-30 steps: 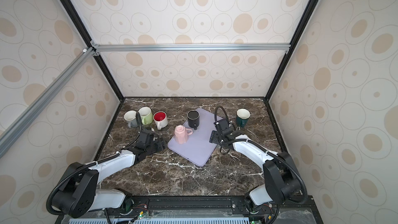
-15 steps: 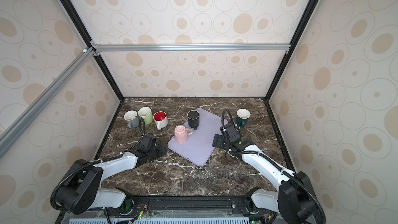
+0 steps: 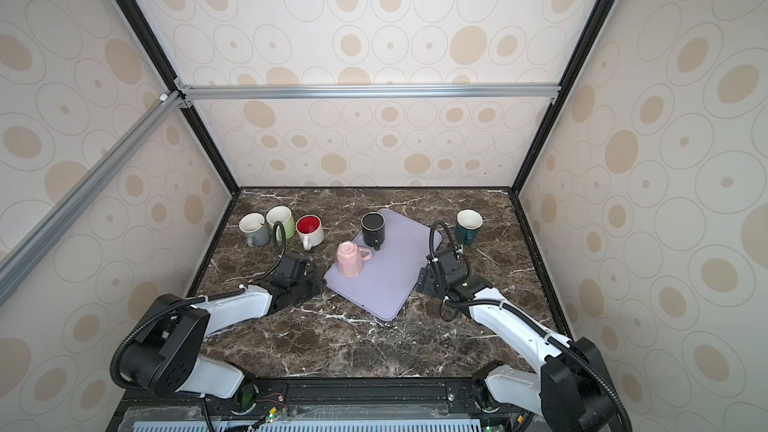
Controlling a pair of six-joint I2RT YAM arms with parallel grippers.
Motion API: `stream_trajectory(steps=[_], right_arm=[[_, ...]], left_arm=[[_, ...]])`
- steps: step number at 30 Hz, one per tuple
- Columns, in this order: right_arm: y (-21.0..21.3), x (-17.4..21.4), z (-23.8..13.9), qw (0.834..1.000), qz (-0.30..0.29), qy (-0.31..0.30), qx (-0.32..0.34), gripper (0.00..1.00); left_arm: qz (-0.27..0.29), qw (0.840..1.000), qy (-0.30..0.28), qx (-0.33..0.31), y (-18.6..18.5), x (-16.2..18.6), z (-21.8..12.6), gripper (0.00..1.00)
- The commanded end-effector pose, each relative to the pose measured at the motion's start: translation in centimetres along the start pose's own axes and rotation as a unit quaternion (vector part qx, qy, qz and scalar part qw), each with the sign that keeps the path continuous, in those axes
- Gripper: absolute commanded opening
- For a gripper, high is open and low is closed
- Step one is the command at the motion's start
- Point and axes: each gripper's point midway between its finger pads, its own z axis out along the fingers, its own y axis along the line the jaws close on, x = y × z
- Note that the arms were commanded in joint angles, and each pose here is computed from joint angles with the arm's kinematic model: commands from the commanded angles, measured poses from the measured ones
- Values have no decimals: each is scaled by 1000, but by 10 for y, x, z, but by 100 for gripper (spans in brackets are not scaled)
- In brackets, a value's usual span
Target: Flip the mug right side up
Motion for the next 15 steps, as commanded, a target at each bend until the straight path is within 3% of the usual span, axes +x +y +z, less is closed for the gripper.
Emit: stream_trajectory(steps=[1, 15], right_arm=[[-5, 4, 0, 1000, 3, -2, 6, 90], [-15, 7, 10, 999, -9, 7, 41, 89]], left_arm=[[9, 1000, -14, -8, -8, -12, 4, 30], [72, 994, -34, -79, -1, -33, 16, 4]])
